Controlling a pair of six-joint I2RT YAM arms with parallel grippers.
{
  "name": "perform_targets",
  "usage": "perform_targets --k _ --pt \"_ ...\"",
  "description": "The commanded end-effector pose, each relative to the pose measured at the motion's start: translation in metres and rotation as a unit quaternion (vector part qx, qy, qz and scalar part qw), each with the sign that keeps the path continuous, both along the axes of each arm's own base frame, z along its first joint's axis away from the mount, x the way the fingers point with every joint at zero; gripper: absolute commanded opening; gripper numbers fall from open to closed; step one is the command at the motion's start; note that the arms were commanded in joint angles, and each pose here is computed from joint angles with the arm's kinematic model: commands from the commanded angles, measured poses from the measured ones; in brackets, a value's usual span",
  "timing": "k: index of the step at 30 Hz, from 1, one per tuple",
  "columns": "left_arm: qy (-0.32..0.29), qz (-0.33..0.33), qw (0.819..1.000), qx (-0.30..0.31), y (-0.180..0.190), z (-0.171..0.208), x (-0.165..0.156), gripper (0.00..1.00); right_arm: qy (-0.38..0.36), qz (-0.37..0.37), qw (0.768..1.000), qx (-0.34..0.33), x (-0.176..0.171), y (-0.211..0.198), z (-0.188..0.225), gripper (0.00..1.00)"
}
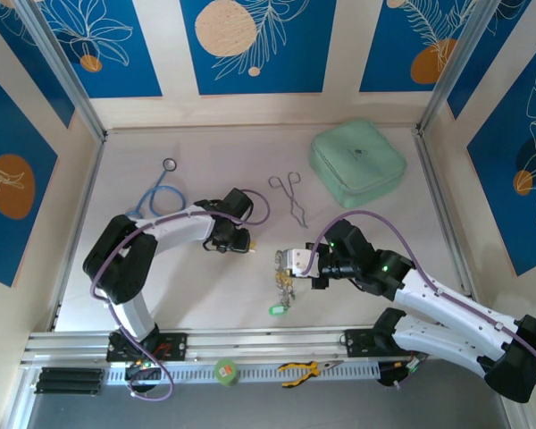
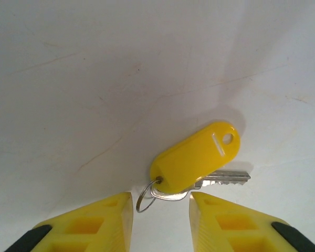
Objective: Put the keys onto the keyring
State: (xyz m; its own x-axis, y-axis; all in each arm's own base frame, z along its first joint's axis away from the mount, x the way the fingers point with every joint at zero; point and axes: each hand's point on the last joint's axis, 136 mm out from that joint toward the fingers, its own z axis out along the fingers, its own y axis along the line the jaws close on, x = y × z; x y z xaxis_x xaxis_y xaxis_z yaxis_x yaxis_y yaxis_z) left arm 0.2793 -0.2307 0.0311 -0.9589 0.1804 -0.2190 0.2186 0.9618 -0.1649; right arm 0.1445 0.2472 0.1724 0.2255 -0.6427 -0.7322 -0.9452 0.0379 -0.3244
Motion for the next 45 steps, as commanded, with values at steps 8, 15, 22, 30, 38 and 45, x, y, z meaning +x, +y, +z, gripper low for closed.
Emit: perform_targets --k 8,15,22,30,38,45 --pt "0.003 0.009 1.000 0.005 0.002 -0.004 0.009 0.25 -0.004 0.009 1.000 0.024 -0.004 0.005 0.011 0.00" --pt "-0.002 0.003 1.000 0.006 0.002 -0.002 0.012 0.19 -0.003 0.009 1.000 0.023 -0.004 0.005 0.011 0.00" --pt "-0.002 -0.002 1.000 0.008 0.002 -0.003 0.013 0.15 -0.004 0.008 1.000 0.022 -0.004 0.005 0.012 0.00" --pt "-0.003 -0.004 1.000 0.010 0.002 -0.003 0.014 0.10 -0.005 0.009 1.000 0.022 -0.004 0.005 0.012 0.00" --pt "-0.030 -0.009 0.999 0.010 0.004 0.013 0.019 0.04 -0.003 0.011 1.000 0.021 -0.005 0.005 0.012 0.00" --pt "-0.109 -0.040 0.992 -0.042 -0.005 0.056 0.025 0.00 0.003 0.018 1.000 0.024 -0.008 0.008 0.011 0.00"
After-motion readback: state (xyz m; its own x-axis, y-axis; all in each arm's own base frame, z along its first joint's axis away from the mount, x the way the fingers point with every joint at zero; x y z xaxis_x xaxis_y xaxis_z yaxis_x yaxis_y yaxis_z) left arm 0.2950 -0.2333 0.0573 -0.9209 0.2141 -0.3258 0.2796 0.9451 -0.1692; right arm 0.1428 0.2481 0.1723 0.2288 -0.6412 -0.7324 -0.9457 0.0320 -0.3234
